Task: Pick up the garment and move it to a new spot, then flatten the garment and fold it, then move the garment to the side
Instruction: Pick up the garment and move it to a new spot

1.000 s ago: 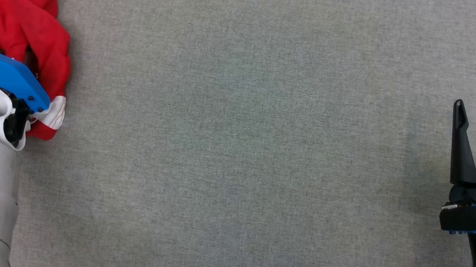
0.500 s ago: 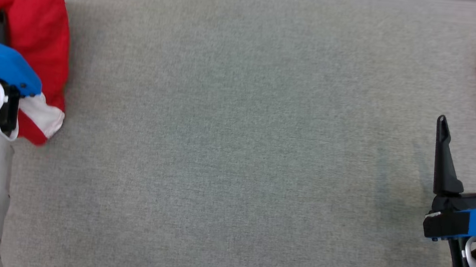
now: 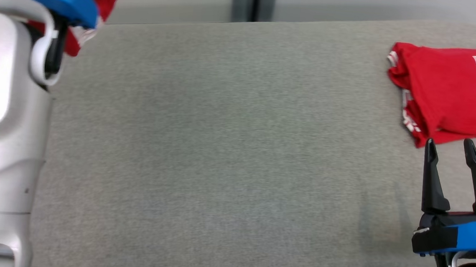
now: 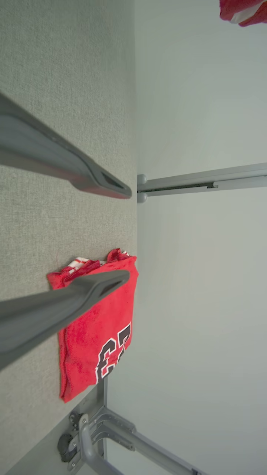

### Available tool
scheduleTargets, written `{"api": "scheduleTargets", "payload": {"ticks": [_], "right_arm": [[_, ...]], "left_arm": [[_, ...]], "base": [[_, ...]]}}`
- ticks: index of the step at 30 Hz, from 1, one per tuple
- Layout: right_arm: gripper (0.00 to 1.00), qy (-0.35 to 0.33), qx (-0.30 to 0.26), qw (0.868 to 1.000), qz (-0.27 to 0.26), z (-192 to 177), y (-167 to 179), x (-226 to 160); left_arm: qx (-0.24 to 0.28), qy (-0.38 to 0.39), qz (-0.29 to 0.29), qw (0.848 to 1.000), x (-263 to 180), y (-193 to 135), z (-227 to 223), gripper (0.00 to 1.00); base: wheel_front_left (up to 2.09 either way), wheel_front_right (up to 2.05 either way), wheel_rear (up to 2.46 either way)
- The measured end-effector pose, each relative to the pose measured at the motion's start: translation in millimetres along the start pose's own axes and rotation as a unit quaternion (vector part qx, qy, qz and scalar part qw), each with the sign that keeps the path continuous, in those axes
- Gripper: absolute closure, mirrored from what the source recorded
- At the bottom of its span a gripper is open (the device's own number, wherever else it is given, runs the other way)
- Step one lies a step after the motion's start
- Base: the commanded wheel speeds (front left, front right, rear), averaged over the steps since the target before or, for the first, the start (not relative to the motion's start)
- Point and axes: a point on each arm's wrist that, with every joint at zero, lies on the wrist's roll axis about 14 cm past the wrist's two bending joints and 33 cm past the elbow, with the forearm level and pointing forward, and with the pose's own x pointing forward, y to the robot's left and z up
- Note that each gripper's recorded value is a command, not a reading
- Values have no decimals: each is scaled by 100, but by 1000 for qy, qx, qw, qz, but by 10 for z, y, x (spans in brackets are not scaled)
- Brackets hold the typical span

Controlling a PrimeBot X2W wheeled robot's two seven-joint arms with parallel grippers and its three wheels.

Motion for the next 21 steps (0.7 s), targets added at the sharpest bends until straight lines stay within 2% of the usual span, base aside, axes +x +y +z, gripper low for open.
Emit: {"api": "scheduleTargets", "payload": {"ticks": [6, 11, 14, 21], "right_arm": [[0, -1, 3, 999, -40, 8, -274, -204], [0, -4, 12, 998, -62, 7, -415, -326], [0, -4, 15, 997, -71, -10, -469, -365], [0, 2, 19, 997, -73, -66, -479, -390]], "left_arm": [[-31, -48, -104, 993, 139, -919, 356, 100], [-58, -35, -162, 984, 36, -1475, 266, 100], [-76, -9, -187, 979, -76, -1723, 72, 100], [-112, 105, -220, 963, -593, -2153, -771, 100]], "base": [[0, 0, 0], [0, 0, 0], [0, 0, 0], [0, 0, 0]]}}
